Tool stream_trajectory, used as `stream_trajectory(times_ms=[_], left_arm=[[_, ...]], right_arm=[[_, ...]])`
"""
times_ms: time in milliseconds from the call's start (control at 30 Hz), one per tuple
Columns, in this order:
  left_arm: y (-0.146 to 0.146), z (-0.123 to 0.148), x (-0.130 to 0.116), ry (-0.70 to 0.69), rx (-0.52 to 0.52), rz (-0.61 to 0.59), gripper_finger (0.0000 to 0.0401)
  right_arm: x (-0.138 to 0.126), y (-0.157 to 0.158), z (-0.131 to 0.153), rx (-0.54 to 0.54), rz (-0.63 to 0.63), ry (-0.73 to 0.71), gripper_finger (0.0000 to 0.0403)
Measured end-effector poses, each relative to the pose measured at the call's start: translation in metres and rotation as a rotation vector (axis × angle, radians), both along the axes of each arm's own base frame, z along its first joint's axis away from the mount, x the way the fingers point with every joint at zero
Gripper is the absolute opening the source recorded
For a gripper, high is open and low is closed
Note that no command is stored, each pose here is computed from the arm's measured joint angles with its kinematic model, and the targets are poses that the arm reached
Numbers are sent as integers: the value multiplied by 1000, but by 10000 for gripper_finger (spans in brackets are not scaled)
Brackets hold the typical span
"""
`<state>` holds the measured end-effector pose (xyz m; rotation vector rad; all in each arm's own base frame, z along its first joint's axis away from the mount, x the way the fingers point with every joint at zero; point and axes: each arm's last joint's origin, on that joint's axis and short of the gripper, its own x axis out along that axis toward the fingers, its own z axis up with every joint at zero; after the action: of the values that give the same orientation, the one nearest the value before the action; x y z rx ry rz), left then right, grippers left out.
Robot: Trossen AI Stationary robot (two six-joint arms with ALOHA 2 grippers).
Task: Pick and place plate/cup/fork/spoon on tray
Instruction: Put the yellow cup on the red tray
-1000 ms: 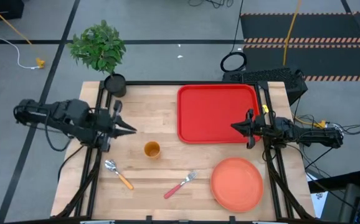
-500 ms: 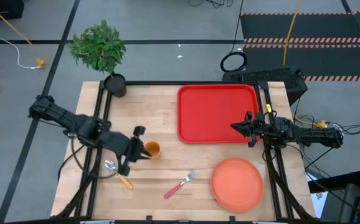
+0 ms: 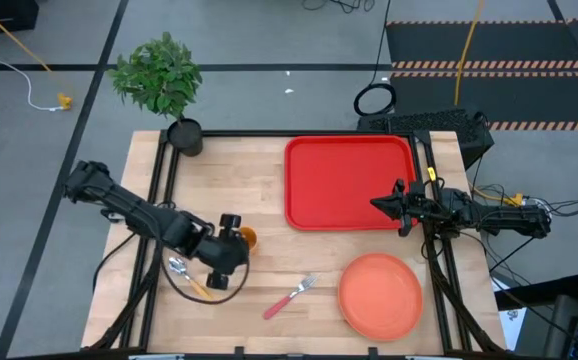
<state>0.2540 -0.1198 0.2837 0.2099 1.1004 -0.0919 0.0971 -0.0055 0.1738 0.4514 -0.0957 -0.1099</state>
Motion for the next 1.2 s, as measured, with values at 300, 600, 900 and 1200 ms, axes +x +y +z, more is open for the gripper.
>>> stream_trajectory(times_ms=[300, 600, 900, 1200], left_arm=[[-2, -34, 16, 156, 81, 20, 200], [1, -56, 25, 254, 145, -23, 194], [2, -59, 27, 288, 115, -92, 84], [28, -50, 35, 285, 126, -122, 16]], right_arm=[[0, 0, 0, -34, -2, 4, 0], [0, 0, 0, -35, -1, 4, 0], [0, 1, 0, -37, 29, -1, 0], [0, 5, 1, 43, 151, -11, 0]])
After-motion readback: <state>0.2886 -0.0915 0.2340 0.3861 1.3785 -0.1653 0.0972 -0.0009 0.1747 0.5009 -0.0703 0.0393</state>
